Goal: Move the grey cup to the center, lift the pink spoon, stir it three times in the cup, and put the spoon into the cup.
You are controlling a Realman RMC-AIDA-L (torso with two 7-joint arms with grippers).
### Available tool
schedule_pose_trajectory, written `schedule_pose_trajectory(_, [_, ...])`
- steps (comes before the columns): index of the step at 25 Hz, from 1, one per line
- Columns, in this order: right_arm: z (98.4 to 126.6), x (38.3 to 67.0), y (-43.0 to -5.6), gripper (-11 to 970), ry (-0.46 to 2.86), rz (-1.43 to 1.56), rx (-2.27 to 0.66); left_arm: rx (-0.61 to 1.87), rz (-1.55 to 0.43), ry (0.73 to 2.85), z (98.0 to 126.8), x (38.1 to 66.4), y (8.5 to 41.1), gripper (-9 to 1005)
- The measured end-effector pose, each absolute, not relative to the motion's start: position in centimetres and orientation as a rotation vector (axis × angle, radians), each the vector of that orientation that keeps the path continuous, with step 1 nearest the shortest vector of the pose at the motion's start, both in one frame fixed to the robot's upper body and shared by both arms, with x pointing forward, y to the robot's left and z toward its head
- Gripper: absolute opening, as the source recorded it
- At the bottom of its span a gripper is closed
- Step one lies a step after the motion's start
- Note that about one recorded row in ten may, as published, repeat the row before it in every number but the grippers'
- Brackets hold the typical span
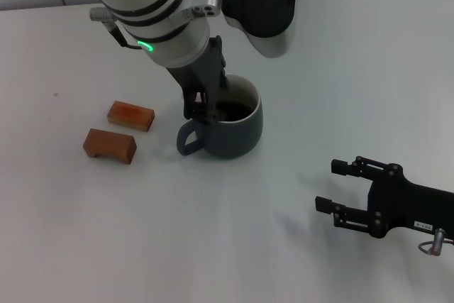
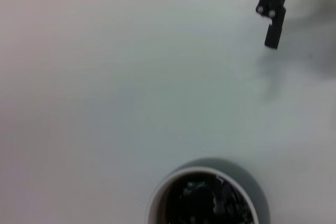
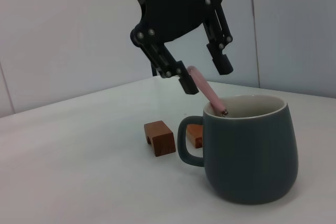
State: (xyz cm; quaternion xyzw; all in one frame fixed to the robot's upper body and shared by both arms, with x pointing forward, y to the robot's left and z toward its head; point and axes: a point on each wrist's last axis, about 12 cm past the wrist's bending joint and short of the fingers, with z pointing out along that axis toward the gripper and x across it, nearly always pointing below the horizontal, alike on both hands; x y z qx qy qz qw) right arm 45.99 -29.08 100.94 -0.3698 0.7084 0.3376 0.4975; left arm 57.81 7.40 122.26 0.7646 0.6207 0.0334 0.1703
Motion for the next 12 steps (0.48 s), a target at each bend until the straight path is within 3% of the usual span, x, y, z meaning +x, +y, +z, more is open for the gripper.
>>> schedule_pose_trajectory(5, [100.9,45.9,-29.1,752,1.716,0.817,-0.895,2.069,-0.019,1.711,122.8,57.4,8.3,422])
schedule_pose_trajectory(9, [100.9,46.0,-29.1,752,1.715,0.816,-0.897,1.738,-0.315,1.572,124.5,57.0,11.0,516])
schedule_pose_trajectory(12, [101.0,46.0,-29.1,752,1.714,0.816,-0.899,1.503,-0.512,1.481,124.4,56.9,13.6,532])
